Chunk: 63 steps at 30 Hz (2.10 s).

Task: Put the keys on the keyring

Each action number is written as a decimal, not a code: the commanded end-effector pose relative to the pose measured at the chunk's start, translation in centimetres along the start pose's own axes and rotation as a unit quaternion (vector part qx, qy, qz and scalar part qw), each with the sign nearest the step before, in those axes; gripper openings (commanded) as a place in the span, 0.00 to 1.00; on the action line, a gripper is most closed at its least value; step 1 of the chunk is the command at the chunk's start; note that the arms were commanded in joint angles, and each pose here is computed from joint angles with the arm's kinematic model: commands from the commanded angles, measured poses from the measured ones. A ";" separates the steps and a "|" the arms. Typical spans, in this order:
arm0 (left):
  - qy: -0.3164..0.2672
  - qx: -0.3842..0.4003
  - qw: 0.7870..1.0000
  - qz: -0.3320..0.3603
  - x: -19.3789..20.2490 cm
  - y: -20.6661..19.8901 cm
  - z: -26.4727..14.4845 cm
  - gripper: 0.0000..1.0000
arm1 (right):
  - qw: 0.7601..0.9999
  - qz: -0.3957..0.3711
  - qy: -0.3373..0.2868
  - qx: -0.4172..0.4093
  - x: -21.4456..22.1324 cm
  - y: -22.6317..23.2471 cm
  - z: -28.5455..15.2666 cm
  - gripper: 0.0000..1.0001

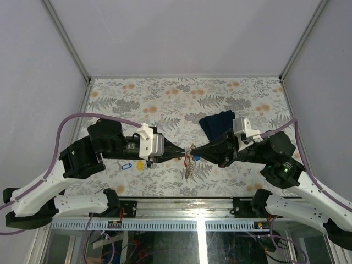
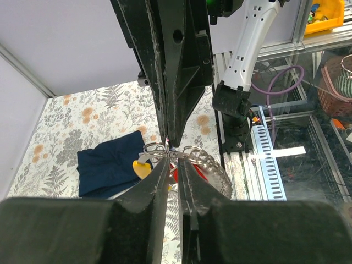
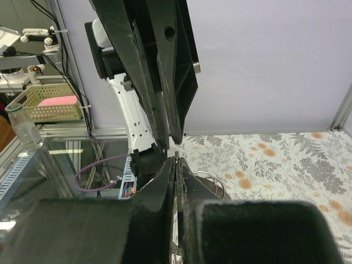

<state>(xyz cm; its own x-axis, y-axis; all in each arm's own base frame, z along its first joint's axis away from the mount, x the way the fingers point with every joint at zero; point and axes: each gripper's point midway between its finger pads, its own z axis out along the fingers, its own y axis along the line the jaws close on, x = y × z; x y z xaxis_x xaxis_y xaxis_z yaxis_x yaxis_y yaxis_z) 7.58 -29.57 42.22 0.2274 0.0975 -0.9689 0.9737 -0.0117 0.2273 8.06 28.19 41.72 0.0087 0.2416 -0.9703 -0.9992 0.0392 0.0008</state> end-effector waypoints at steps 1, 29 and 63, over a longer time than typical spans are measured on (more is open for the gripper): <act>-0.016 -0.012 1.000 0.009 -0.9 0.2 -0.4 0.14 | 0.999 -0.024 -0.027 0.005 -2.9 0.2 -0.2 0.00; -0.173 -0.073 0.976 -0.109 0.0 0.7 0.6 0.50 | 0.989 -0.037 -0.067 0.123 -4.4 -3.1 -2.1 0.00; -0.159 -0.205 0.951 -0.171 3.8 6.2 3.3 0.96 | 0.953 0.005 -0.127 0.275 -5.1 -8.9 -3.0 0.00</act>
<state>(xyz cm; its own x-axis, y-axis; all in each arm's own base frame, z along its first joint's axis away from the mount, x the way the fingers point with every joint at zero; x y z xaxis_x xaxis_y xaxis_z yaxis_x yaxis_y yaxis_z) 13.40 -32.36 39.70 -0.0501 -0.2574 -0.9650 0.9417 0.3098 -0.1315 16.14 24.85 42.76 0.0274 0.3620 -0.9318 -0.8528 0.4948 0.1671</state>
